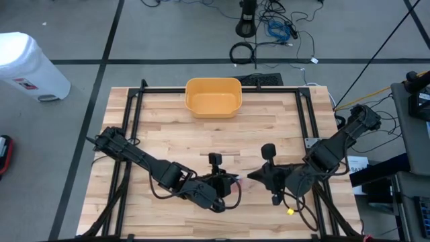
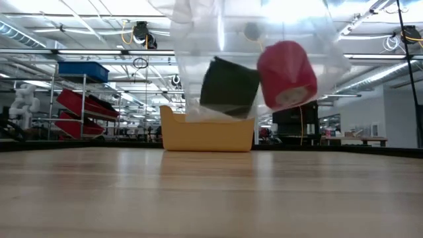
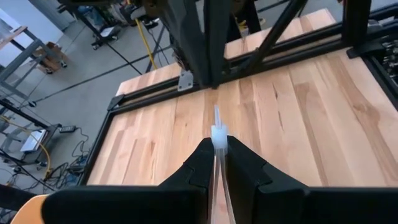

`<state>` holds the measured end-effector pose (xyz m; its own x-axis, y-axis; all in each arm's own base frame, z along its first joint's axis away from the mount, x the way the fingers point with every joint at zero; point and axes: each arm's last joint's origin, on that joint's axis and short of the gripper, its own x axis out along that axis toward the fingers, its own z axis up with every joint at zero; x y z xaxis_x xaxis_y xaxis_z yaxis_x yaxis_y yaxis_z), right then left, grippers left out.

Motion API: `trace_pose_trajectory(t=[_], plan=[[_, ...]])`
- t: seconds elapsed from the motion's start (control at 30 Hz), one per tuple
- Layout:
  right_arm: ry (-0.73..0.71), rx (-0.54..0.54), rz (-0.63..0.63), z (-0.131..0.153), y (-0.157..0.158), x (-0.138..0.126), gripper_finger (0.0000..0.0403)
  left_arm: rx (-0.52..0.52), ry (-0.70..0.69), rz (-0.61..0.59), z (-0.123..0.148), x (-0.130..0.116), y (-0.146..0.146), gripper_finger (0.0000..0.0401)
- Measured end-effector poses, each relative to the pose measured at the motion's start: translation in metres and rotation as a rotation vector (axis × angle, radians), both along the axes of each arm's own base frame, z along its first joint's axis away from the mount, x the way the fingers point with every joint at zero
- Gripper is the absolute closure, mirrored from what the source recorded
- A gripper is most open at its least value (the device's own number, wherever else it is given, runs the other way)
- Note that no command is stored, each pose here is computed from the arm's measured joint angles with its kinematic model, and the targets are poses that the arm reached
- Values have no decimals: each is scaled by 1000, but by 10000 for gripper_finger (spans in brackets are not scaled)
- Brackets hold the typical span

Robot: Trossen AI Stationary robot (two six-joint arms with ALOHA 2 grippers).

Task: Roll bandage
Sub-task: Close the transparent zip bag

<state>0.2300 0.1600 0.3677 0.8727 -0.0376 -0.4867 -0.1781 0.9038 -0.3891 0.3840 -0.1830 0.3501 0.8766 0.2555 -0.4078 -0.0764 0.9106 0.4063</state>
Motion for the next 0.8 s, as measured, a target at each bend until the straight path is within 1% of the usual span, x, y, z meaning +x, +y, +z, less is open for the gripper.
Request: trace_pose_trajectory(t=[0.07,0.17,0.23,0.37,0.5,0.6,0.7,0.8], plan=[[3,11,9,0,1,-1,402,-1,-2,0,0,0,0,367],[7,47,-14,-1,1,-1,402,-2,-3,2,0,0,1,367],[24,43,-23,-4,2,1,391,-3,-4,3,0,0,1,367],[41,30,-37,-11,4,9,342,-20,-9,8,1,0,0,367],[-8,44,-57,-7,-1,17,285,-26,-11,10,1,1,1,367],[-20,48,-63,-6,-3,19,260,-27,-10,8,0,1,1,367],[-17,42,-51,-6,-2,19,256,-27,-10,8,0,1,1,367],[-17,37,-47,-6,-2,19,280,-27,-10,8,1,1,1,367]])
